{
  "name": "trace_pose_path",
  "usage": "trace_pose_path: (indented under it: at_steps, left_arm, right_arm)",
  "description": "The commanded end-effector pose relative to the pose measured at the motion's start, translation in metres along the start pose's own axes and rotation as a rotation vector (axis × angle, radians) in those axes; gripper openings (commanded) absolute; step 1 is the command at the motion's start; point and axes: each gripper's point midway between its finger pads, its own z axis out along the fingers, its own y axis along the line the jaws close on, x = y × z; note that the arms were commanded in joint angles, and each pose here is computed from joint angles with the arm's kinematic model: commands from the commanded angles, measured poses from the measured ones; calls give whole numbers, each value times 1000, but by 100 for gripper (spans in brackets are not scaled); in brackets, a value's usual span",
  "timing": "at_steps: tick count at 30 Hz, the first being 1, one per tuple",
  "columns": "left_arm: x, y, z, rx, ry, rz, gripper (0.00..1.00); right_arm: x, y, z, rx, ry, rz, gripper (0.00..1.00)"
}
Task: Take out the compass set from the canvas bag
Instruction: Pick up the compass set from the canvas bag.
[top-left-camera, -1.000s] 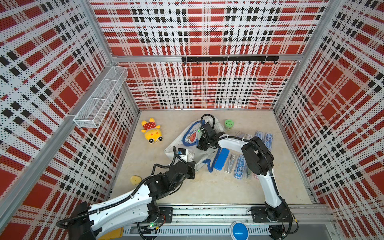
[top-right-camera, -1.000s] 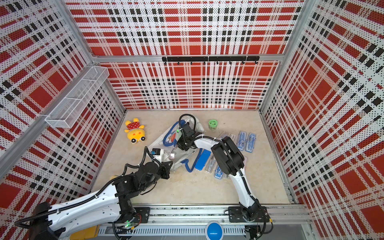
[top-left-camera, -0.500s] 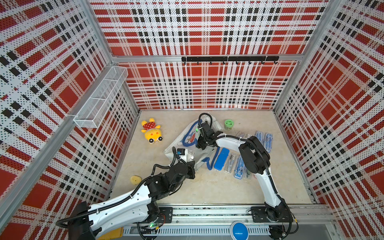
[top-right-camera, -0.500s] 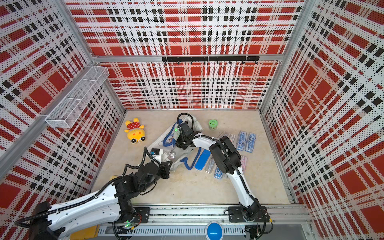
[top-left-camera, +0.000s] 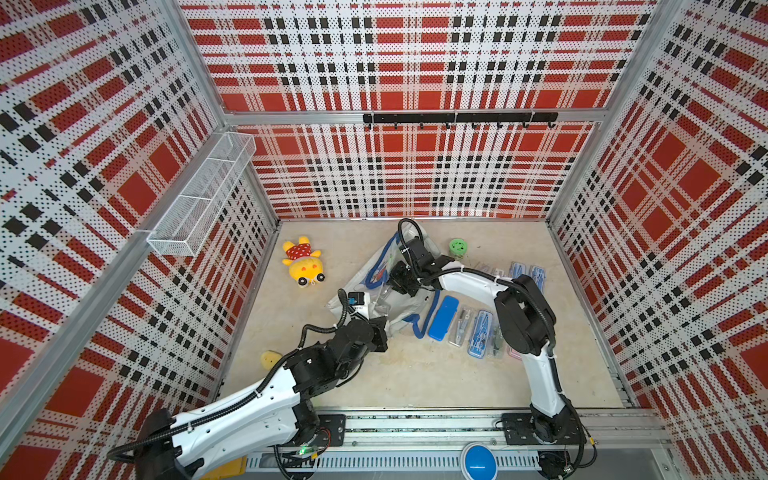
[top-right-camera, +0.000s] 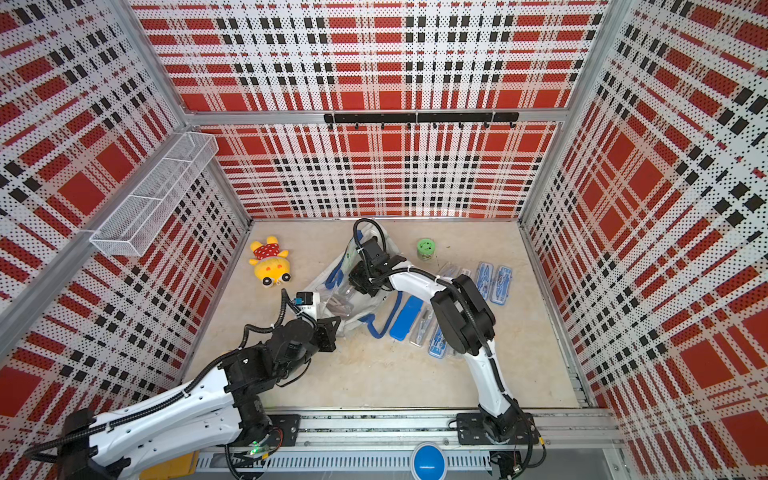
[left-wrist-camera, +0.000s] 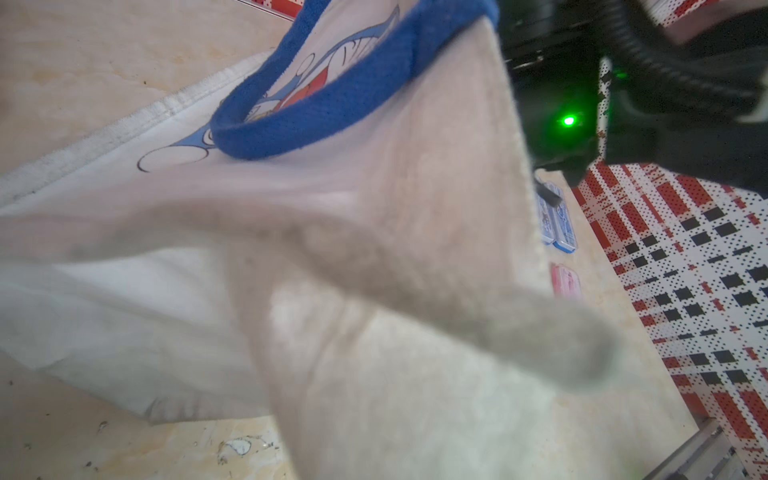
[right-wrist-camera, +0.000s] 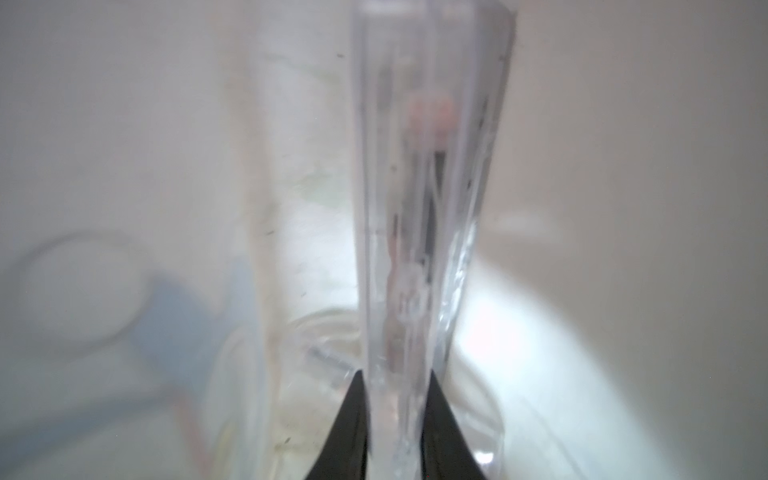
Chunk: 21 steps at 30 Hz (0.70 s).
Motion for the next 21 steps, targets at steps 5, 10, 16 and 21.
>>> trace_pose_path:
  at_steps: [5, 10, 16, 21]
  left_arm:
    - [-31, -14, -1, 32, -63, -51, 0]
    - [-43, -13, -2, 39, -80, -112, 0]
    - [-54, 4, -2, 31, -72, -231, 0]
    - [-51, 19, 3, 30, -24, -319, 0]
  right_arm:
    - [9, 37, -60, -94, -32, -91, 18]
    - [17, 54, -94, -143, -28, -151, 18]
    - [25, 72, -134, -180, -29, -243, 17]
    - [31, 93, -162, -273, -45, -322, 17]
